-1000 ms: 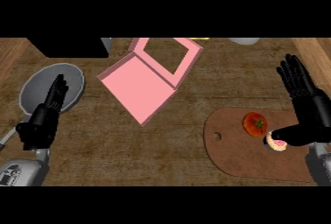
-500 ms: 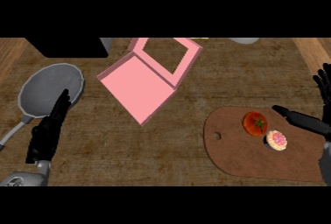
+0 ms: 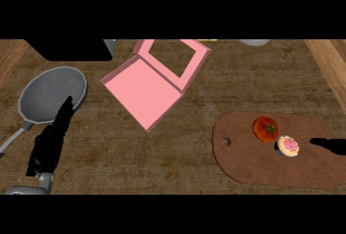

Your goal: Pick the cupcake from the cutting board and place it in the cardboard box

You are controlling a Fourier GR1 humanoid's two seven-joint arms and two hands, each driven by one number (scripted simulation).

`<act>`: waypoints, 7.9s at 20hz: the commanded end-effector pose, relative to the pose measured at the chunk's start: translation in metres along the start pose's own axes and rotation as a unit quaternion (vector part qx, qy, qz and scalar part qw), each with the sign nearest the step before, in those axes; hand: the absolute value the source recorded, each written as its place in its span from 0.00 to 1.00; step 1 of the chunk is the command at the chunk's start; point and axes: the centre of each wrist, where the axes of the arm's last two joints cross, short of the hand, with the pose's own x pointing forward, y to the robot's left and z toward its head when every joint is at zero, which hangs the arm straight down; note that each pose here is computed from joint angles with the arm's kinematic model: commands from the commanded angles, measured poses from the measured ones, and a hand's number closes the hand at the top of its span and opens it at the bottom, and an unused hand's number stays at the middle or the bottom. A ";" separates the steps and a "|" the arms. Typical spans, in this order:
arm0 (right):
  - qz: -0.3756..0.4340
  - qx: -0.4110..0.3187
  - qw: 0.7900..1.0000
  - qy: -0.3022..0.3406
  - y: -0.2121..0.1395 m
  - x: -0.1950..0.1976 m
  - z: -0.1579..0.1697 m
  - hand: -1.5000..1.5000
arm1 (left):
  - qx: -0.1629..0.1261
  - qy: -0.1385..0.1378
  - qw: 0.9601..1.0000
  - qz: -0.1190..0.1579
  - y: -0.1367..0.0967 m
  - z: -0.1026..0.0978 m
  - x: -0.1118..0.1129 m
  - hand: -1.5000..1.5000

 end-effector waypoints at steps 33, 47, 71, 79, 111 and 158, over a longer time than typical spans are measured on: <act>0.244 0.287 0.906 0.195 0.061 0.060 0.018 0.00 | 0.000 0.008 1.000 -0.003 -0.008 0.005 -0.006 0.50; 0.242 0.280 0.908 0.199 0.087 0.041 0.017 0.00 | -0.002 0.000 1.000 0.001 0.010 -0.007 0.010 0.50; 0.312 0.218 0.912 0.152 0.097 0.002 0.015 1.00 | 0.004 -0.005 1.000 0.001 -0.017 0.005 -0.007 0.50; 0.317 0.167 0.928 0.100 0.118 0.033 -0.001 1.00 | -0.008 0.003 1.000 0.004 0.003 0.006 0.002 0.50; 0.073 0.125 0.968 -0.203 0.197 0.294 -0.109 1.00 | -0.009 -0.008 1.000 0.000 0.005 0.004 0.001 0.50; -0.247 -0.027 0.968 -0.024 0.218 0.235 -0.187 0.00 | -0.019 -0.012 1.000 0.000 -0.012 -0.009 0.018 0.50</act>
